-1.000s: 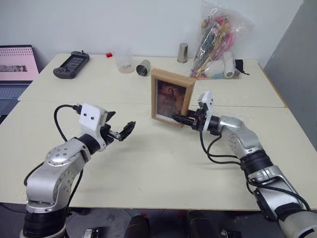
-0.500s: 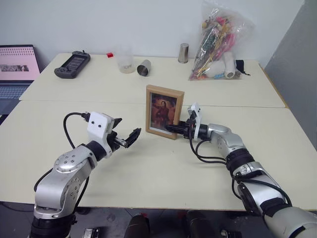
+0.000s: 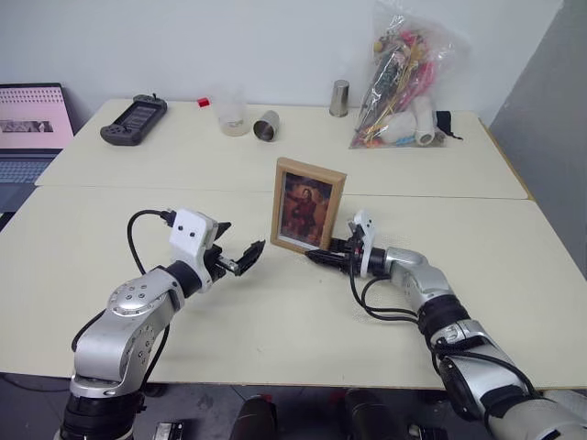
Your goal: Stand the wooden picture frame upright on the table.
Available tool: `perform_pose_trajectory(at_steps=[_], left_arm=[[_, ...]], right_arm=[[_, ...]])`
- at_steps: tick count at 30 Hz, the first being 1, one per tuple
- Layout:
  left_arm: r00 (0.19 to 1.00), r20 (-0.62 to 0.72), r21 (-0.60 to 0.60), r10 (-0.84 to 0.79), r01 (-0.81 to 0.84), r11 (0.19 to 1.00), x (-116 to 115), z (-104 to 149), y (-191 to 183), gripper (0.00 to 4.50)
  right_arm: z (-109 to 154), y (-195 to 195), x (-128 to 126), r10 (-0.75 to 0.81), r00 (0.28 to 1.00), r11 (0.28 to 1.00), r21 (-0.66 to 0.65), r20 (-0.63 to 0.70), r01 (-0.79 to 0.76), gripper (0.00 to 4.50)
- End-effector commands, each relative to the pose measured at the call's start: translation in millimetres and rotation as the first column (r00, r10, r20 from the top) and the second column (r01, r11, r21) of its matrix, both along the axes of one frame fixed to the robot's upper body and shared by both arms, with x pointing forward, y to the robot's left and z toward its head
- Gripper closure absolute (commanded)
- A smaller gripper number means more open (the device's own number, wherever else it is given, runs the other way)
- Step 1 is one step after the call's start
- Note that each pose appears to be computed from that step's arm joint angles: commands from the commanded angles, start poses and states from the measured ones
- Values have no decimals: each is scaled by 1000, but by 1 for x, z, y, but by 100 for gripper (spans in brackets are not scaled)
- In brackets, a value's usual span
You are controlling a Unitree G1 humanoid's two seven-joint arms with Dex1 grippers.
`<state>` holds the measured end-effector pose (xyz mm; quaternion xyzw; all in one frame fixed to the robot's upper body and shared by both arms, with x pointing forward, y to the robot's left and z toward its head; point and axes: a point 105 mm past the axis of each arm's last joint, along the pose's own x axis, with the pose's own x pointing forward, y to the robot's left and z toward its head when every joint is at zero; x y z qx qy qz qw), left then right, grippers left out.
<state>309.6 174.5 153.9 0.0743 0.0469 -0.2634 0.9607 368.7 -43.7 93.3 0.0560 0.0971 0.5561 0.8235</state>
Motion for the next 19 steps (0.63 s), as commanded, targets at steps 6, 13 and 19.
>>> perform_pose_trajectory(at_steps=[6, 13, 19], left_arm=[[999, -5, 14, -47, 47, 999, 3, 16, 14, 0], [991, -43, -6, -125, 125, 992, 13, 29, 25, 0], [978, -62, -21, -199, 198, 980, 25, 43, 28, 0]], right_arm=[[14, -93, -23, -116, 990, 984, -129, 81, 126, 1], [74, -106, -53, -138, 979, 978, -132, 152, 158, 1], [88, -100, -63, -159, 977, 977, -117, 142, 176, 1]])
